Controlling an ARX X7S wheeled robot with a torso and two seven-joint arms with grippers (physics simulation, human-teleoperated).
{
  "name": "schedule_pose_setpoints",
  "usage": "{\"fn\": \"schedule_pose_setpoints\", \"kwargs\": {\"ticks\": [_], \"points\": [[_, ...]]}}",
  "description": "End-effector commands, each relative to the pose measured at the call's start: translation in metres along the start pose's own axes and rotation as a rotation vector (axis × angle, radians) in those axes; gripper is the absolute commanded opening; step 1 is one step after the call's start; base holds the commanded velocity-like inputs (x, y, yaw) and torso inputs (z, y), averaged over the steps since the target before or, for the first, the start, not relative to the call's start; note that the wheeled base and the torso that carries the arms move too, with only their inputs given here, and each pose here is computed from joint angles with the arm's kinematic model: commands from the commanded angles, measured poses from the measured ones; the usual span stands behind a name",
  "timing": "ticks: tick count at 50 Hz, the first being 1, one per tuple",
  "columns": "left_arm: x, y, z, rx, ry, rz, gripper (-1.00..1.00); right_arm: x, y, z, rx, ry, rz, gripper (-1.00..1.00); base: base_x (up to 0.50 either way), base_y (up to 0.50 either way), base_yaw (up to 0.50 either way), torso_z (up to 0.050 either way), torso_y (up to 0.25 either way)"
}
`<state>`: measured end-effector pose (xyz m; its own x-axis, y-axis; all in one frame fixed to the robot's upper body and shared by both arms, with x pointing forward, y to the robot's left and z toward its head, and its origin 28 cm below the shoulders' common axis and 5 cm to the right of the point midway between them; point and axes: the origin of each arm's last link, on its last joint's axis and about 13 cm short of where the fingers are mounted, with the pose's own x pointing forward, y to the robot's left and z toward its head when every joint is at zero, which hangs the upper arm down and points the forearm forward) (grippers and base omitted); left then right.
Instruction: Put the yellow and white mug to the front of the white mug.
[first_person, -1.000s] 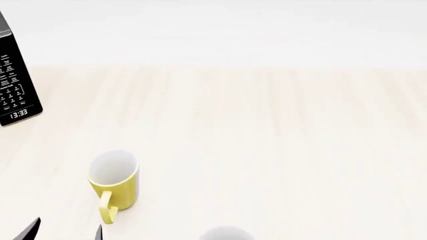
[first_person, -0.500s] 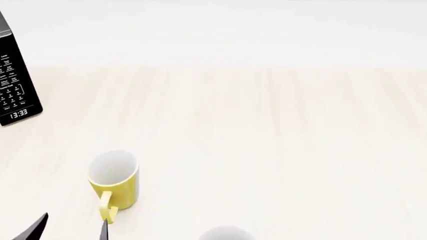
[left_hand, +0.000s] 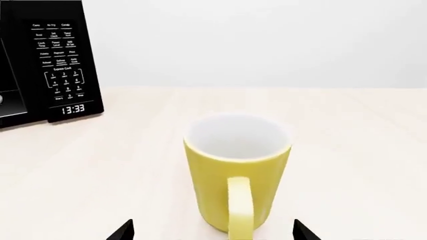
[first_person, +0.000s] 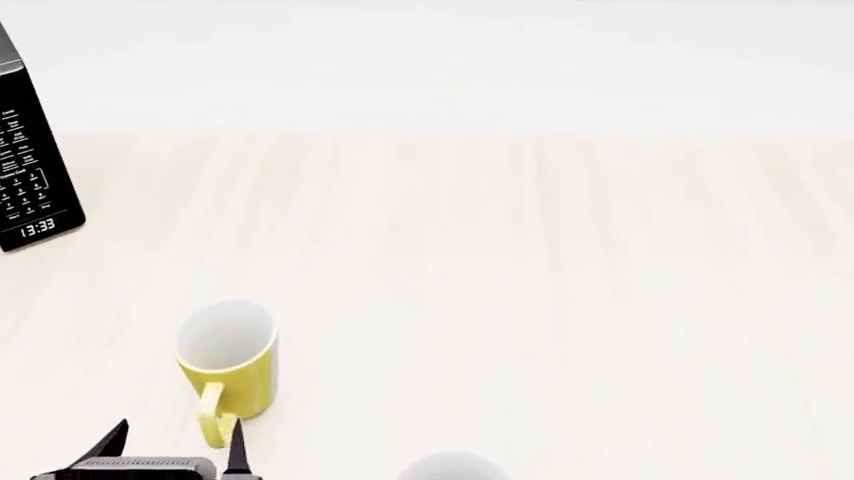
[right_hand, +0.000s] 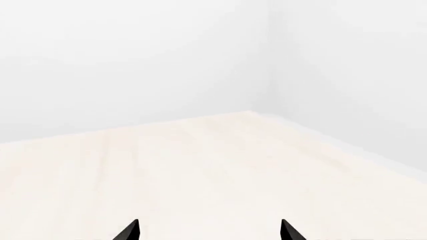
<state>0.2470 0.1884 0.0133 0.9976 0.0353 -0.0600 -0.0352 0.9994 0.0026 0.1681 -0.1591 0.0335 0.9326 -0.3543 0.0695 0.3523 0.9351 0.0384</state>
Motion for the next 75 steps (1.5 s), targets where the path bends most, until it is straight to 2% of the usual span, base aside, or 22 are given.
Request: {"fn": "schedule_pose_setpoints", "kwargs": {"ticks": [1, 11, 18, 30, 44, 45, 62, 66, 70, 71, 73, 75], "points": [[0.003, -0.01, -0.001, -0.028, 0.021, -0.018, 1.0, 0.001, 0.002, -0.002, 0.001, 0.006, 0.008, 1.0, 0.0, 0.0, 0.0, 0.0, 0.0], [0.008, -0.008, -0.001, -0.033, 0.035, -0.021, 1.0, 0.001, 0.004, -0.002, 0.0, 0.007, 0.016, 1.0, 0.0, 0.0, 0.0, 0.0, 0.0], [0.011, -0.012, -0.005, 0.004, 0.058, -0.016, 1.0, 0.001, 0.004, -0.002, 0.001, 0.005, 0.016, 1.0, 0.0, 0.0, 0.0, 0.0, 0.0], [0.024, -0.01, -0.012, -0.012, 0.108, 0.002, 1.0, 0.002, 0.005, -0.002, 0.002, 0.007, 0.02, 1.0, 0.0, 0.0, 0.0, 0.0, 0.0], [0.027, -0.01, -0.007, -0.014, 0.085, 0.001, 1.0, 0.002, 0.005, -0.003, -0.003, 0.011, 0.018, 1.0, 0.0, 0.0, 0.0, 0.0, 0.0], [0.026, -0.01, -0.007, -0.011, 0.079, 0.0, -1.0, 0.002, 0.005, -0.003, -0.003, 0.011, 0.019, 1.0, 0.0, 0.0, 0.0, 0.0, 0.0], [0.026, -0.008, -0.004, -0.022, 0.042, -0.019, -1.0, 0.003, 0.006, -0.005, -0.01, 0.016, 0.025, 1.0, 0.0, 0.0, 0.0, 0.0, 0.0], [0.026, -0.005, -0.003, -0.03, 0.035, -0.05, -1.0, 0.002, 0.006, -0.004, -0.009, 0.015, 0.026, 1.0, 0.0, 0.0, 0.0, 0.0, 0.004], [0.031, -0.001, 0.005, -0.034, -0.023, -0.177, -1.0, 0.001, 0.005, -0.003, -0.008, 0.009, 0.026, 1.0, 0.0, 0.0, 0.0, 0.0, 0.0], [0.036, 0.004, 0.009, 0.002, -0.06, -0.199, -1.0, 0.001, 0.005, -0.003, -0.007, 0.008, 0.026, 1.0, 0.0, 0.0, 0.0, 0.0, 0.0], [0.044, 0.008, 0.012, -0.009, -0.061, -0.254, -1.0, 0.001, 0.005, -0.003, -0.007, 0.007, 0.028, 1.0, 0.0, 0.0, 0.0, 0.0, 0.0], [0.054, 0.015, 0.017, 0.024, -0.08, -0.26, -1.0, 0.001, 0.005, -0.004, -0.007, 0.009, 0.027, 1.0, 0.0, 0.0, 0.0, 0.0, 0.0]]}}
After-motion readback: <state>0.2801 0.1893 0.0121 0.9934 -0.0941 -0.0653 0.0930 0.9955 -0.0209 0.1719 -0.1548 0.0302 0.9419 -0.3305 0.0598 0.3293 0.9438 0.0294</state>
